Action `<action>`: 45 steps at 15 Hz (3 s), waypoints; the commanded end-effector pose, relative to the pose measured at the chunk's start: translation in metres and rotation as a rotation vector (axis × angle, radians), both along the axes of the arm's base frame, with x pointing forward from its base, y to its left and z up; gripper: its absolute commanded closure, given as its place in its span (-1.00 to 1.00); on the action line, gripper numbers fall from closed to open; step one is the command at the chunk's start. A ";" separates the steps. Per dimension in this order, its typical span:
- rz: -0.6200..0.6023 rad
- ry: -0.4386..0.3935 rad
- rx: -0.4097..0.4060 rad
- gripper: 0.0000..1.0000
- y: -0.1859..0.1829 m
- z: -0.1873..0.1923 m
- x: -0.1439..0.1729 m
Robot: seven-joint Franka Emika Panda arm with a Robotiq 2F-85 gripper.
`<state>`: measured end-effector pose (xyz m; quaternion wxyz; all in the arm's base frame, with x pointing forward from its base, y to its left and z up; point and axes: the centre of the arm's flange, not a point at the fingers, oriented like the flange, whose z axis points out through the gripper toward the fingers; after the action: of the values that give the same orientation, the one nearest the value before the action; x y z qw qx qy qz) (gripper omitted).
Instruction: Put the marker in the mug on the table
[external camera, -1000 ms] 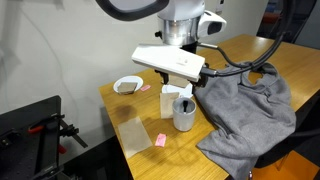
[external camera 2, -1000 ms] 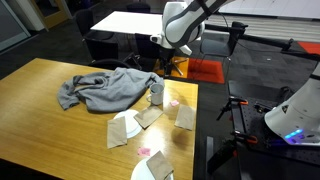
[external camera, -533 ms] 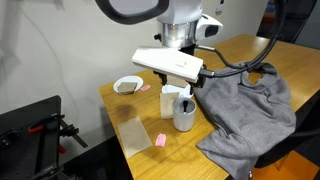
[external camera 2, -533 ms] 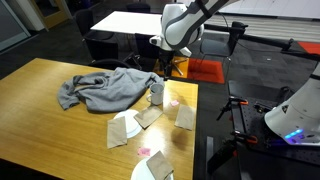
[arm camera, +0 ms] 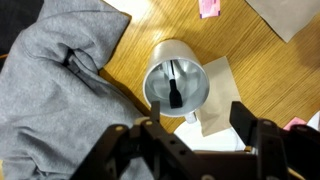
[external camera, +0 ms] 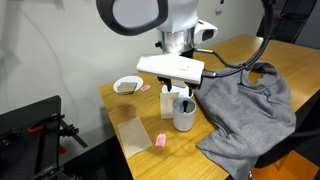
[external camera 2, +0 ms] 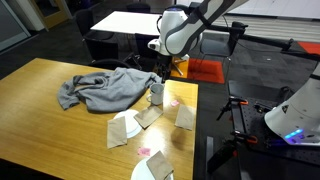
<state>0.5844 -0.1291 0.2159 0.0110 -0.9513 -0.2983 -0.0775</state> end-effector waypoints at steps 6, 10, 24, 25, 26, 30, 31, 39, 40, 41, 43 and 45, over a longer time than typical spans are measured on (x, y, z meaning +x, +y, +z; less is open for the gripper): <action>0.050 -0.053 -0.035 -0.11 0.009 -0.044 0.011; 0.067 -0.056 -0.034 -0.07 0.014 -0.062 0.020; 0.063 -0.060 0.006 0.15 0.018 -0.066 0.034; 0.063 -0.063 0.007 0.19 0.018 -0.064 0.033; 0.062 -0.064 0.007 0.18 0.018 -0.064 0.033; 0.054 -0.052 0.010 0.22 0.015 -0.063 0.031; 0.051 -0.047 0.007 0.23 0.015 -0.063 0.030; 0.033 -0.008 0.005 0.23 0.011 -0.066 0.027; 0.031 -0.001 0.005 0.23 0.010 -0.066 0.026; 0.028 0.004 0.004 0.24 0.009 -0.067 0.026; 0.021 0.009 0.001 0.24 0.007 -0.068 0.026; 0.008 0.010 -0.002 0.24 0.005 -0.070 0.026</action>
<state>0.6093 -0.1230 0.1421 0.0138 -0.9464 -0.3114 -0.0852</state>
